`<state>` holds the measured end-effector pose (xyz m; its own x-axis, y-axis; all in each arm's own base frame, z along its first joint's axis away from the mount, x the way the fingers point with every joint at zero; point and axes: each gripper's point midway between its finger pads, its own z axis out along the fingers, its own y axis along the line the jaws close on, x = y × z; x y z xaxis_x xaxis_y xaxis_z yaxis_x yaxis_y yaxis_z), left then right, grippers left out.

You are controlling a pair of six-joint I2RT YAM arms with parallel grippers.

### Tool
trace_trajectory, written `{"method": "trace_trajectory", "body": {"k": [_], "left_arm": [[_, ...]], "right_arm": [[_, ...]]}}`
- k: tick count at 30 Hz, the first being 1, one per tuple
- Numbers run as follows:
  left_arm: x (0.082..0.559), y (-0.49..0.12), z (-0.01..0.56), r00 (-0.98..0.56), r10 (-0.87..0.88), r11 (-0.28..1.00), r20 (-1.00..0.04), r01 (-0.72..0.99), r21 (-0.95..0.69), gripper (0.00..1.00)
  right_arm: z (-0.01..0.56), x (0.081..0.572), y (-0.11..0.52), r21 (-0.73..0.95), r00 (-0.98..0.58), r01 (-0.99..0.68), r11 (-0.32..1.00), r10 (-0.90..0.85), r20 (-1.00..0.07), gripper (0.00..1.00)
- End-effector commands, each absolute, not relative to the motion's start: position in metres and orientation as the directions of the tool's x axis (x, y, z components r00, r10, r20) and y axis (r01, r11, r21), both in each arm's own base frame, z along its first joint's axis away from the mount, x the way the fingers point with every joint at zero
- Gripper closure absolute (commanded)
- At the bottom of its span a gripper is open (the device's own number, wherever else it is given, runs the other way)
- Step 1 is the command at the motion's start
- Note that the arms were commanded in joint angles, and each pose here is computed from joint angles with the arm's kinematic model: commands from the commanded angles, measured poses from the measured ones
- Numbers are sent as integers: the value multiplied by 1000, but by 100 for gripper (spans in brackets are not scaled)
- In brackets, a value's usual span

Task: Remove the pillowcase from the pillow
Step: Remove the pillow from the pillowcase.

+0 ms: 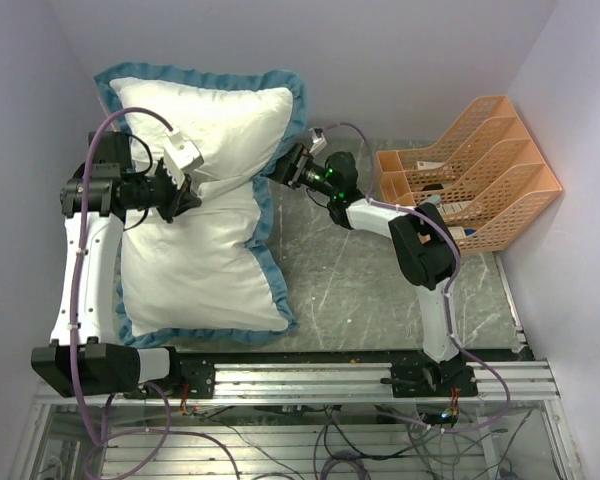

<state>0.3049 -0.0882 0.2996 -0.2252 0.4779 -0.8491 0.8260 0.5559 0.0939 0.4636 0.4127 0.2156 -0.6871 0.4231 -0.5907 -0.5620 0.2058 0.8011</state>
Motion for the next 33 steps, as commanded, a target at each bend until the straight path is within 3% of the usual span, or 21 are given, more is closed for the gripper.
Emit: {"method": "trace_trajectory", "body": {"k": [1,7,10,18,25,27,33], "left_arm": [[271,-97,293,-272,457,531,-847,847,15,93],[242,-104,301,-207,492,478,-846,876,64,93],[238,-102,323,-169,478,521,-862,845,123,93],[236,-87,345,-151,462,639,-874,740,210,93],[227,-86,334,-170,468,638,-867,744,199,93],[222,-89,333,-150,479,611,-865,764,206,93],[197,-97,328,-133,508,522,-851,833,181,93]], "right_arm": [[319,407,395,662,-582,-748,-43,523,-623,0],[369,350,432,529,-542,-831,-174,470,-697,0],[390,318,443,463,-528,-849,-254,450,-720,0],[388,285,343,434,-486,-867,-243,605,-631,0],[400,231,327,304,-388,-922,-242,612,-690,0],[399,237,341,342,-392,-918,-199,576,-717,0],[391,319,378,471,-309,-859,200,531,-789,0]]}}
